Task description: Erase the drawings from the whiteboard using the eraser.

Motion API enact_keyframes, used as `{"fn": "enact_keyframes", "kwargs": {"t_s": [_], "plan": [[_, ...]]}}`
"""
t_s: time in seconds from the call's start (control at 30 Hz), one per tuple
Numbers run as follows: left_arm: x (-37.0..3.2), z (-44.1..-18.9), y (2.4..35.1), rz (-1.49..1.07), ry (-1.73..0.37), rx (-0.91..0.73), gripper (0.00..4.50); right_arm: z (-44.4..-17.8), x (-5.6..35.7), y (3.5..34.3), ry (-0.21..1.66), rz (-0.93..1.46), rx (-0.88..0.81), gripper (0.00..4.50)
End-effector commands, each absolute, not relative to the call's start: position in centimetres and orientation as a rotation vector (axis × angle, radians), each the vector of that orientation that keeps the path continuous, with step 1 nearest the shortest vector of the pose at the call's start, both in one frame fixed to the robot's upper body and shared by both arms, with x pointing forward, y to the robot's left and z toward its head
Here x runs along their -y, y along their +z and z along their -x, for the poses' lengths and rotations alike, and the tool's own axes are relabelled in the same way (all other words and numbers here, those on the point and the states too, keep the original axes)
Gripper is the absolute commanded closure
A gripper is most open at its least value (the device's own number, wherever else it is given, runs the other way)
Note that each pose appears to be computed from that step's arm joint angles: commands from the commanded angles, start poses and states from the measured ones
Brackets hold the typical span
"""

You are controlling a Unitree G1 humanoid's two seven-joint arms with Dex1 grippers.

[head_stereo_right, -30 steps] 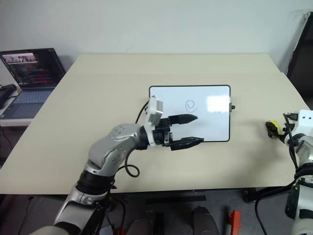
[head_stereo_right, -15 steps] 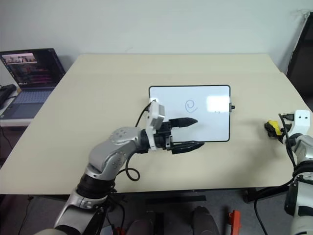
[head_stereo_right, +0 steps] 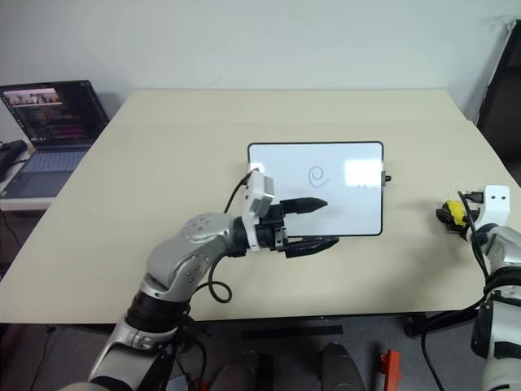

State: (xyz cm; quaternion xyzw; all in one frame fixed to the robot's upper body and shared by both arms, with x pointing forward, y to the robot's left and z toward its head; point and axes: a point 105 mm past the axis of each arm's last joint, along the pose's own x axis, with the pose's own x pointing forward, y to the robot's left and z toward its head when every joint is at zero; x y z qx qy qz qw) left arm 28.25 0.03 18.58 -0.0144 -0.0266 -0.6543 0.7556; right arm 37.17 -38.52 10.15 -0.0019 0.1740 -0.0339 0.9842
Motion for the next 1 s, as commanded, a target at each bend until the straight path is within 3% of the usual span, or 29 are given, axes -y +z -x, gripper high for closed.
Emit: {"fn": "enact_keyframes", "kwargs": {"t_s": [0.03, 0.2, 0.23, 0.43, 0.57, 0.67, 0.83, 1.0], "plan": [[0.2, -27.4, 19.5, 0.023, -1.449, 0.101, 0.00, -37.6, 38.8, 11.8, -0.078, 0.011, -0.291, 1.60], [0.3, -27.2, 19.4, 0.023, -1.459, 0.097, 0.00, -37.4, 39.1, 11.8, -0.089, 0.008, -0.287, 3.36], [0.3, -27.2, 19.4, 0.023, -1.459, 0.096, 0.00, -37.4, 39.1, 11.8, -0.090, 0.007, -0.287, 3.45], [0.3, -27.3, 19.3, 0.018, -1.459, 0.093, 0.00, -37.5, 38.9, 11.7, -0.084, 0.000, -0.278, 3.46], [-0.5, -27.7, 19.6, 0.000, -1.426, 0.105, 0.00, -37.9, 37.9, 14.0, -0.013, 0.007, -0.203, 3.46], [-2.4, -28.5, 20.0, -0.041, -1.355, 0.114, 0.00, -37.9, 36.5, 18.5, 0.102, 0.068, -0.092, 3.46], [-8.1, -29.7, 20.8, -0.120, -1.186, 0.109, 0.00, -34.9, 29.7, 30.6, 0.435, 0.233, 0.171, 3.46], [-12.9, -30.2, 20.6, -0.072, -1.027, 0.116, 0.00, -32.2, 20.5, 32.2, 0.843, 0.341, 0.231, 3.46]]}}
